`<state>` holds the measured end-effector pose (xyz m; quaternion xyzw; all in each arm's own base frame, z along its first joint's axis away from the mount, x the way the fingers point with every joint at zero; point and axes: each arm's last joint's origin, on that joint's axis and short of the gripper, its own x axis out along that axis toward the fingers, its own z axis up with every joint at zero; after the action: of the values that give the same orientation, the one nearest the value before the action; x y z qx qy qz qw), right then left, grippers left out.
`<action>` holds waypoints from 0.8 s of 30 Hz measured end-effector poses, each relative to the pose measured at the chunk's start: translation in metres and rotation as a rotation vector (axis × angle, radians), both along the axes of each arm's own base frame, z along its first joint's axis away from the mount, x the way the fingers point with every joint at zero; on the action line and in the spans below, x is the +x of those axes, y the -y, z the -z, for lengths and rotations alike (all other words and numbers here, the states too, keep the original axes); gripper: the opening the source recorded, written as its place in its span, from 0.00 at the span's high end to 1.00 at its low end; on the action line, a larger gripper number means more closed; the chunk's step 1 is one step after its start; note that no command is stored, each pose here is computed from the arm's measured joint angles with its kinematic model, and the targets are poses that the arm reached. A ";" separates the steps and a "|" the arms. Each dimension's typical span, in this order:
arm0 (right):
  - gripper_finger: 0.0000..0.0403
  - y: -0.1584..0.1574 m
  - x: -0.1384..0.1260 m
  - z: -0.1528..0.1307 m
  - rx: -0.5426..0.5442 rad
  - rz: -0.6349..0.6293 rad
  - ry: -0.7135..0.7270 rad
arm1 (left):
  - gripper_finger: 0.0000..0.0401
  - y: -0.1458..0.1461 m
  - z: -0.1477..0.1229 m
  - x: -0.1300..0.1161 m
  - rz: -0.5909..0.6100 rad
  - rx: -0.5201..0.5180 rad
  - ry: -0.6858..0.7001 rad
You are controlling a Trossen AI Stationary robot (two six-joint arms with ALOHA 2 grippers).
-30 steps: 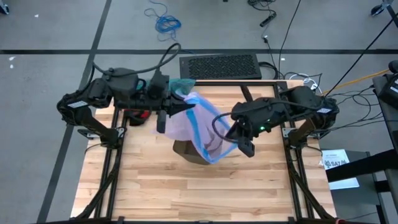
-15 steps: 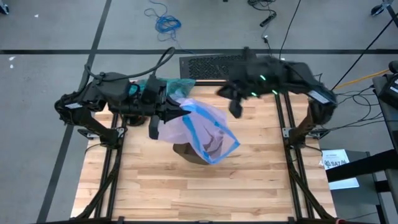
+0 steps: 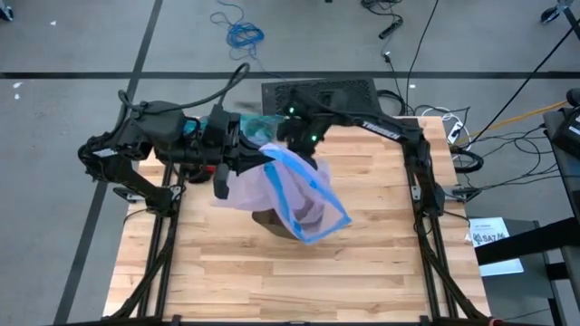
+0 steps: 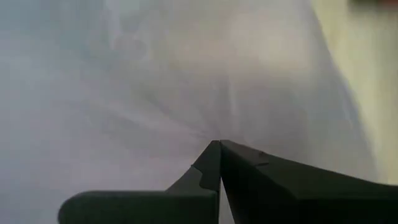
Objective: Place trash/remove bag and relplace
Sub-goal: Insert the new pink trash bag into the black trash bin
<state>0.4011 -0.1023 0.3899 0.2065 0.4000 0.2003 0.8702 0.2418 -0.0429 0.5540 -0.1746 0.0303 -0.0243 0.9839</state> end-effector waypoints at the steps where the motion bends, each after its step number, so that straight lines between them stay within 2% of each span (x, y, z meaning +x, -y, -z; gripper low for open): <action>1: 1.00 -0.002 -0.001 0.007 0.001 -0.015 -0.061 | 1.00 0.000 -0.001 -0.001 -0.001 0.003 0.002; 4: 1.00 -0.009 -0.006 0.021 -0.022 -0.042 -0.209 | 1.00 0.000 -0.001 -0.002 -0.003 0.003 0.000; 6: 1.00 -0.012 -0.011 0.023 -0.031 -0.057 -0.257 | 1.00 -0.001 0.000 -0.002 -0.022 0.011 -0.010; 11: 1.00 -0.006 -0.028 0.007 -0.045 0.010 -0.275 | 1.00 -0.003 0.005 0.003 -0.139 0.020 -0.018; 14: 1.00 0.001 -0.034 0.003 -0.054 0.053 -0.286 | 1.00 -0.002 0.019 0.013 -0.223 -0.012 -0.058; 21: 1.00 0.004 -0.034 0.005 -0.111 0.077 -0.302 | 1.00 0.012 0.060 0.041 -0.278 -0.091 -0.102; 24: 1.00 0.011 -0.037 0.004 -0.139 0.115 -0.314 | 1.00 0.018 0.072 0.046 -0.277 -0.090 -0.120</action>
<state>0.3640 -0.1128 0.3859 0.1972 0.5313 0.0872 0.8193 0.2873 -0.0610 0.4821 -0.2223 0.0638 0.1206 0.9654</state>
